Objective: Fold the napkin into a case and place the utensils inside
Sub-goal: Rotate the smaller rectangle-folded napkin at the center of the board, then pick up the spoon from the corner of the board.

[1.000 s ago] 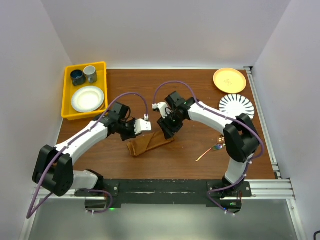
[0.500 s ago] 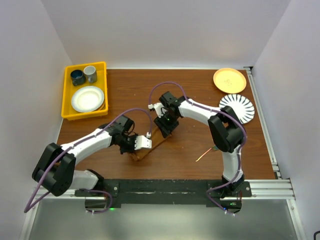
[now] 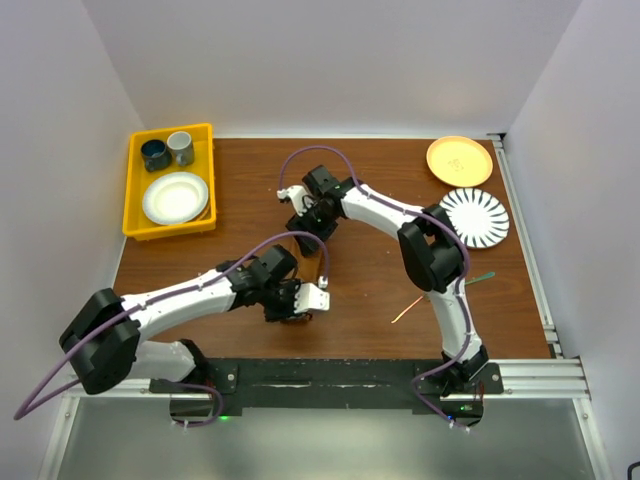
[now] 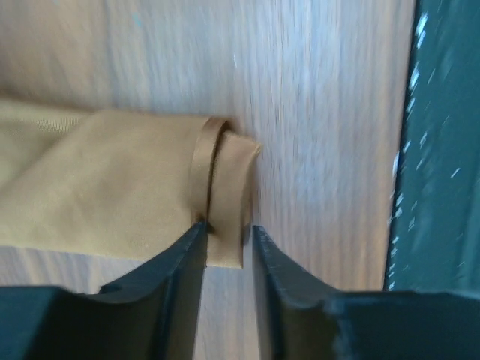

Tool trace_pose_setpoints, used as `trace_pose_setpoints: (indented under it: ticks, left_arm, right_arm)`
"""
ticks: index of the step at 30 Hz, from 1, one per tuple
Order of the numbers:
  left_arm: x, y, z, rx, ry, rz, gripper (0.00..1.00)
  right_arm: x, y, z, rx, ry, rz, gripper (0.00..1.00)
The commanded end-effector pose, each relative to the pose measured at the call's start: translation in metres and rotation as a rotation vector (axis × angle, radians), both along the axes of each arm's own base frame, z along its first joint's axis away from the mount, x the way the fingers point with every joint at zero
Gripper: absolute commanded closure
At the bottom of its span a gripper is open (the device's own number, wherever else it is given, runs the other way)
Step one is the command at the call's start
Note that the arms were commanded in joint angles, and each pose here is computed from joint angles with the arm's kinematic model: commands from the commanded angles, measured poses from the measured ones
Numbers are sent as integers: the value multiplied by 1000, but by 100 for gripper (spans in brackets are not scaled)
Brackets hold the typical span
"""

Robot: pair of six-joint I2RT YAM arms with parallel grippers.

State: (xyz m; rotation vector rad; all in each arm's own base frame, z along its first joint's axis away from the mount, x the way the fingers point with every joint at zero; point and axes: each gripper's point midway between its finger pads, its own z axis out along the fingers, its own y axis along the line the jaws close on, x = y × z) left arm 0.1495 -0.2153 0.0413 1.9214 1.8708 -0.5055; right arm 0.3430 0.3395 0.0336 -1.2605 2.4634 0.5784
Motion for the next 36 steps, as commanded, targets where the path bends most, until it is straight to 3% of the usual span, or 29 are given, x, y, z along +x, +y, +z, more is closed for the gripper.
trace_pose_setpoints:
  ticks: [1,5,8,10,16,19,22,27,32,36]
  left_arm:
    - [18,-39,41,-144,-5,99,59]
    - [40,-47,86,-293,-34,164,46]
    - [73,-34,111,-370,-35,261,27]
    - [90,-23,118,-408,-38,309,0]
    - [118,5,91,-356,-50,404,0]
    - [114,1,98,-436,-14,391,0]
    - [142,3,116,-521,-74,511,0]
    - [173,17,134,-605,-77,658,0]
    - [148,4,132,-627,-17,499,0]
    - [129,-2,128,-645,26,403,0]
  right_arm:
    - [16,24,34,115,-47,40,26]
    - [29,16,90,210,-130,2,15]
    - [38,-2,111,236,-156,-81,5]
    - [42,-20,128,238,-180,-143,2]
    - [22,-84,118,193,-114,-287,2]
    - [12,-121,117,191,-90,-360,2]
    - [3,-165,122,160,-106,-461,2]
    - [-20,-240,104,-23,-113,-635,4]
    - [-46,-279,94,-72,-81,-541,6]
    - [-63,-323,84,-25,53,-533,9]
